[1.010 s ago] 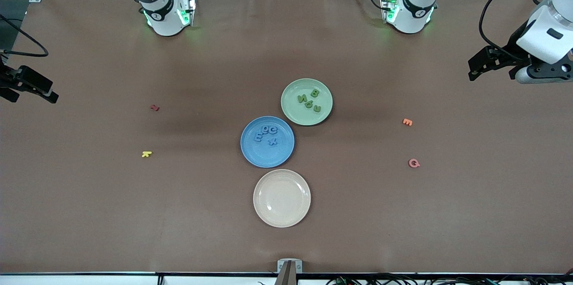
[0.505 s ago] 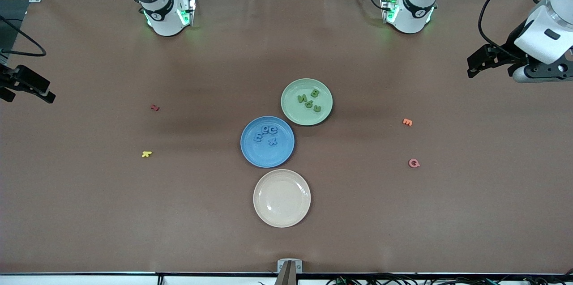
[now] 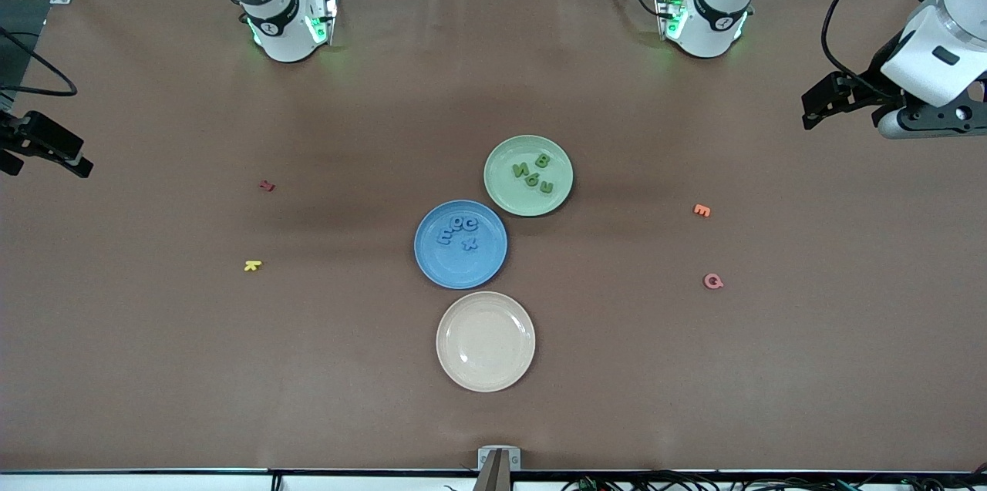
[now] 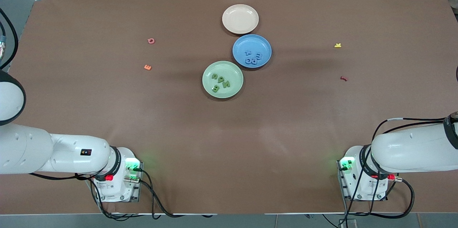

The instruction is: Sort letters by color into matching plates

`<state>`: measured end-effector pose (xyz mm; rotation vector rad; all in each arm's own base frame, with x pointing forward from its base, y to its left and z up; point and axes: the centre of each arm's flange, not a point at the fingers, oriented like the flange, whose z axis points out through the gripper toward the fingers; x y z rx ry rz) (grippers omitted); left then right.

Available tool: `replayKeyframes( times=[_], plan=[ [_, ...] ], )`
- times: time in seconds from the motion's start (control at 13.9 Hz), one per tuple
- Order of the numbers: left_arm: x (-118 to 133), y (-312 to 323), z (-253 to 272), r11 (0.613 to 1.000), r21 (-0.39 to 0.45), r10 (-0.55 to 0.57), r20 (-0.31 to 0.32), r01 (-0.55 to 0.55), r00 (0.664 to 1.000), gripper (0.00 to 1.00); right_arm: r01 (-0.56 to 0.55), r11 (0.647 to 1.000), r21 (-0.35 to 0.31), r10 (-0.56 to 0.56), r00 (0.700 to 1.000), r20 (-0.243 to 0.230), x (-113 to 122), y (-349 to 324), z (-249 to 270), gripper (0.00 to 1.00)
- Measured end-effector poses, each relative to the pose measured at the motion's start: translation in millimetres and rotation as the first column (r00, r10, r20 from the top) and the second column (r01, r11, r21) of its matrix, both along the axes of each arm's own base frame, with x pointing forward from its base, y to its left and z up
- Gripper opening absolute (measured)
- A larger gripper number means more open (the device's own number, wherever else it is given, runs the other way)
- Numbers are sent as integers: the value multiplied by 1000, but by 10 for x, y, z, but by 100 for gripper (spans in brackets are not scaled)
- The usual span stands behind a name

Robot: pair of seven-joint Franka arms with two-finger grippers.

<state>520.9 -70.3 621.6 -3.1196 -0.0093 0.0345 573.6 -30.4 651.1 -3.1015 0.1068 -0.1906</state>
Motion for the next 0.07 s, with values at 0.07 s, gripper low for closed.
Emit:
replayKeyframes(
  times=[0.07],
  plan=[
    [-2, 5, 11, 1000, 0, 1, 2, -1, 1000, 100, 1, 1000, 0, -1, 1000, 0, 0, -3, 1, 100]
  ],
)
